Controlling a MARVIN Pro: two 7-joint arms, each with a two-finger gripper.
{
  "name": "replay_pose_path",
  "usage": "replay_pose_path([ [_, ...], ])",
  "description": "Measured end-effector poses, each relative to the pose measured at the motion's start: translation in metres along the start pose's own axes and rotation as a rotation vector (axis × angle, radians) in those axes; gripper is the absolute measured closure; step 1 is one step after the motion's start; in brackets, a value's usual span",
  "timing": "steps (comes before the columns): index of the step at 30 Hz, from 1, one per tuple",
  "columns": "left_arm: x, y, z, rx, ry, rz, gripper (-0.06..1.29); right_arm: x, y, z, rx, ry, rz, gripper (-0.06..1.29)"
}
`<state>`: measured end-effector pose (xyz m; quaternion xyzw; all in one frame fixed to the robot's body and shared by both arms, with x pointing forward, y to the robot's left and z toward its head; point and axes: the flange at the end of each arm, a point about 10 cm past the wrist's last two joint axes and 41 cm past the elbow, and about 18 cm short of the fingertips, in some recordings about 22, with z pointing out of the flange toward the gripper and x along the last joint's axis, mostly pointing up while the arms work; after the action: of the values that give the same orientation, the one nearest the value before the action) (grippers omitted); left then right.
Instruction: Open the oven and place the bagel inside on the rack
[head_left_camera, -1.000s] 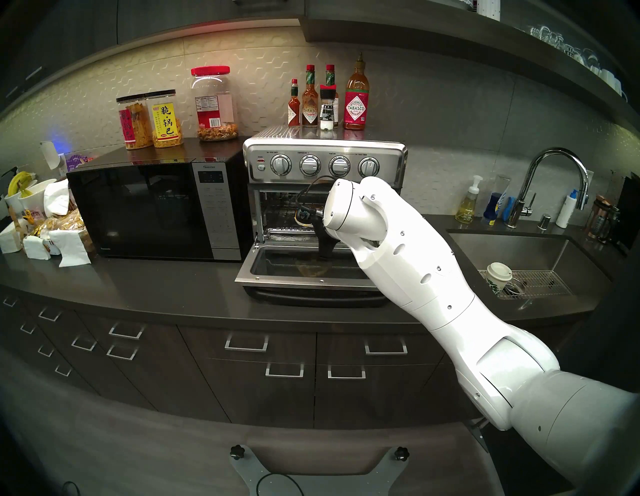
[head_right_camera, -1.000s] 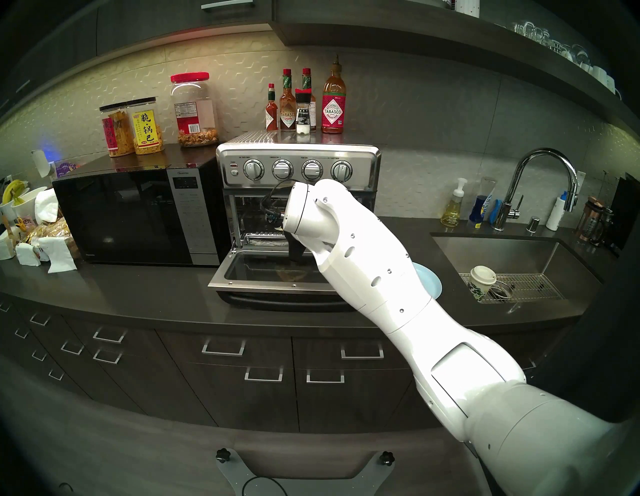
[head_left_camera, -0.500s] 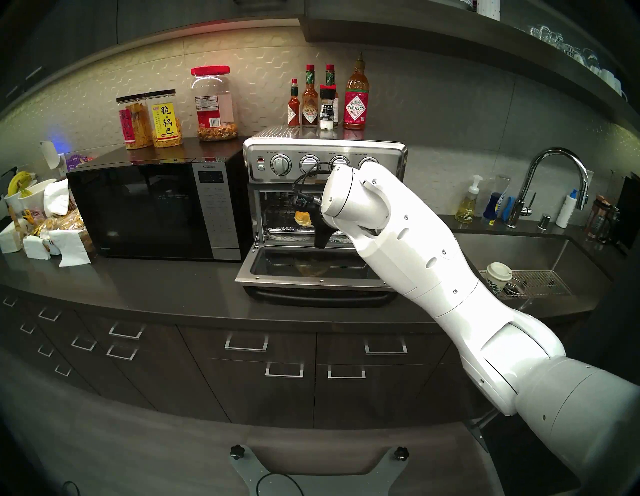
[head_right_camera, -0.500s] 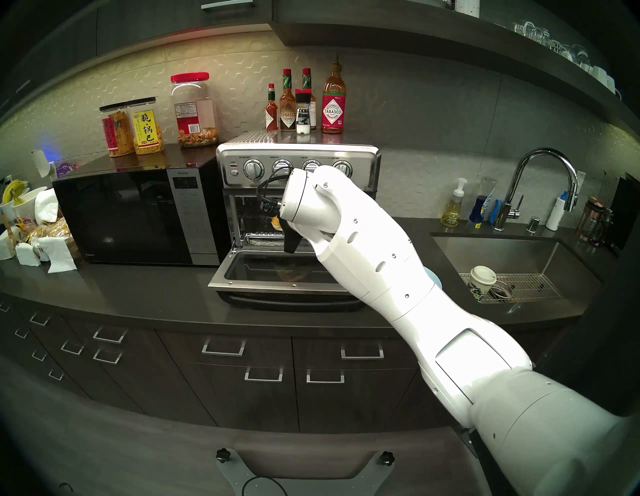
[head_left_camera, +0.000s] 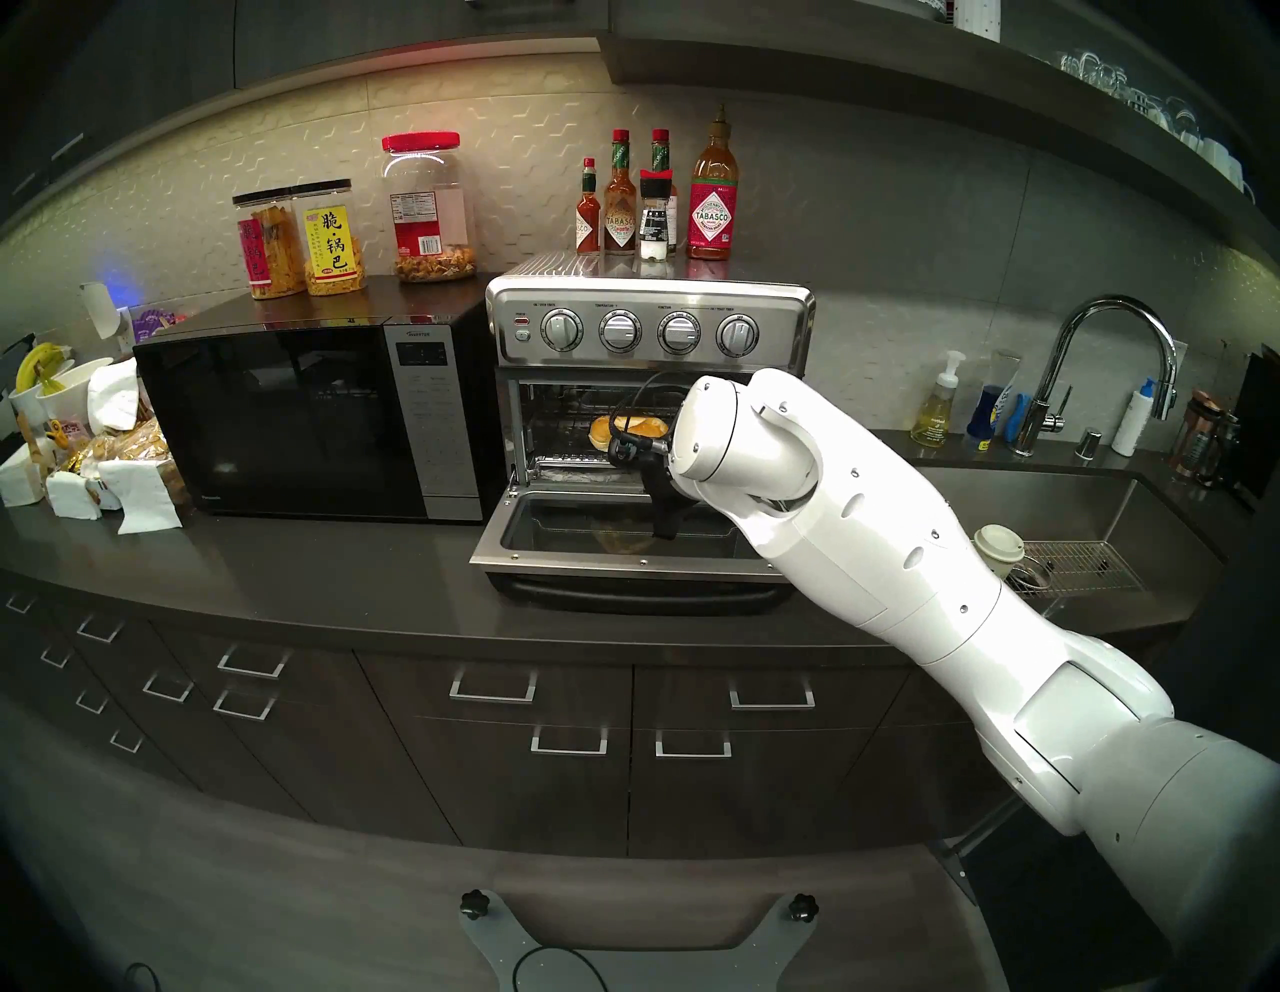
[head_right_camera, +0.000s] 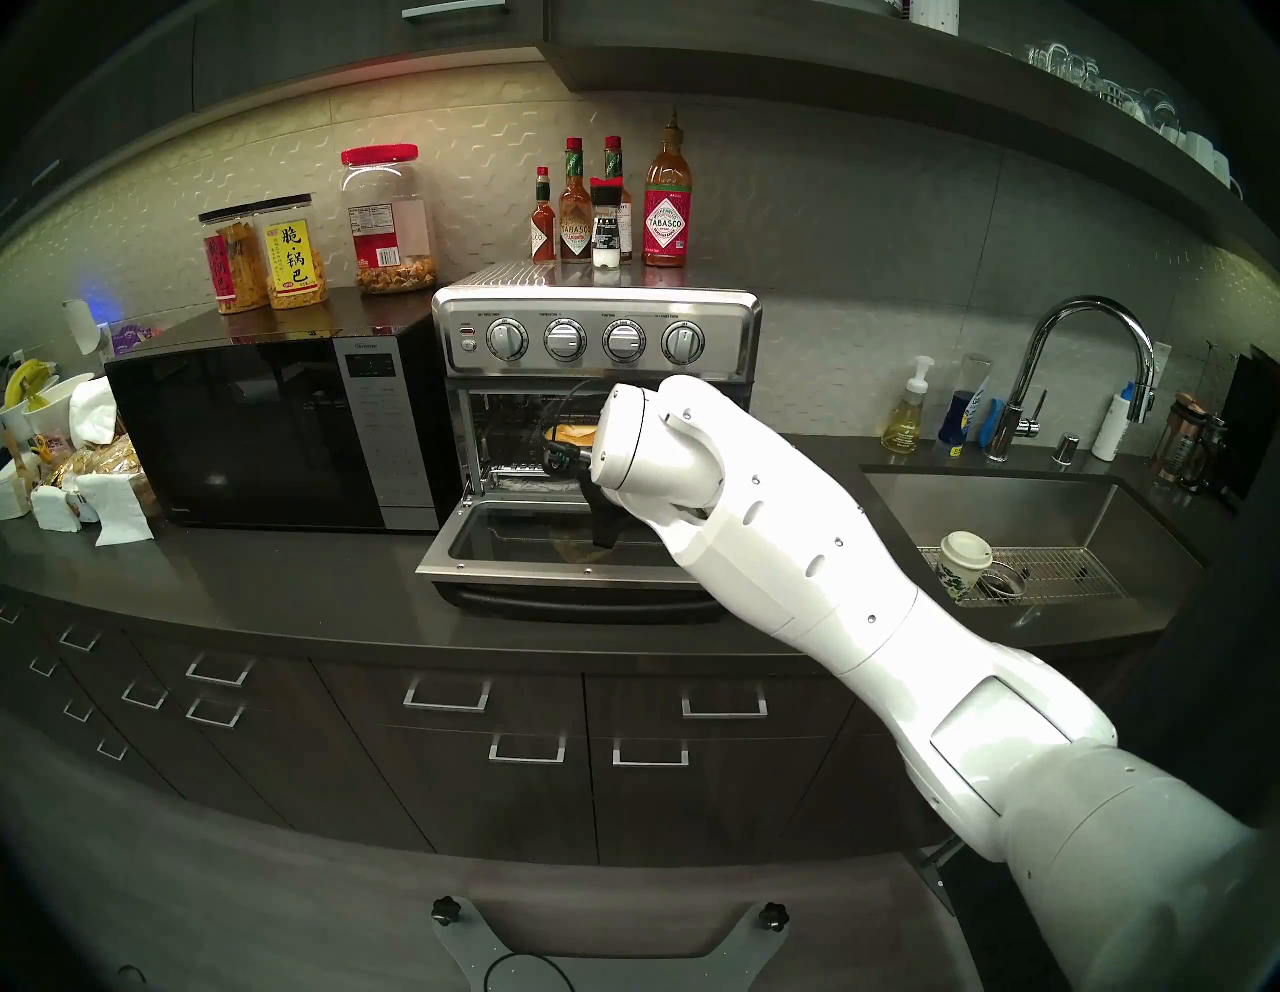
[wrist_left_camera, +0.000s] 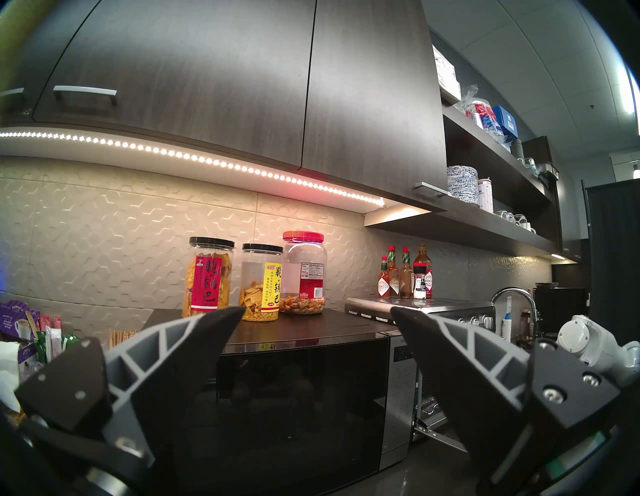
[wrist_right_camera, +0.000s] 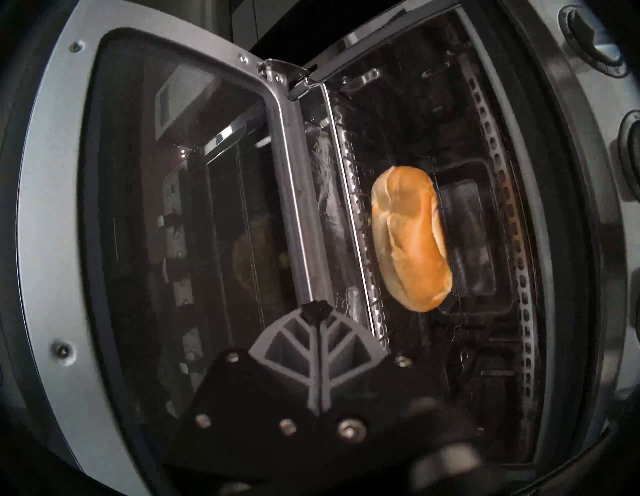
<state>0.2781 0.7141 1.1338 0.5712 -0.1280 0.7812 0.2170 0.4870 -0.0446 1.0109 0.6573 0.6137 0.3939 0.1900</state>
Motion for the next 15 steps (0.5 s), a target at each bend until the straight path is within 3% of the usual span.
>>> replay_pose_path([
  [15, 0.0, 0.0, 0.0, 0.0, 0.0, 0.0, 0.02, -0.005, 0.01, 0.025, 0.067, -0.056, 0.032, 1.25],
])
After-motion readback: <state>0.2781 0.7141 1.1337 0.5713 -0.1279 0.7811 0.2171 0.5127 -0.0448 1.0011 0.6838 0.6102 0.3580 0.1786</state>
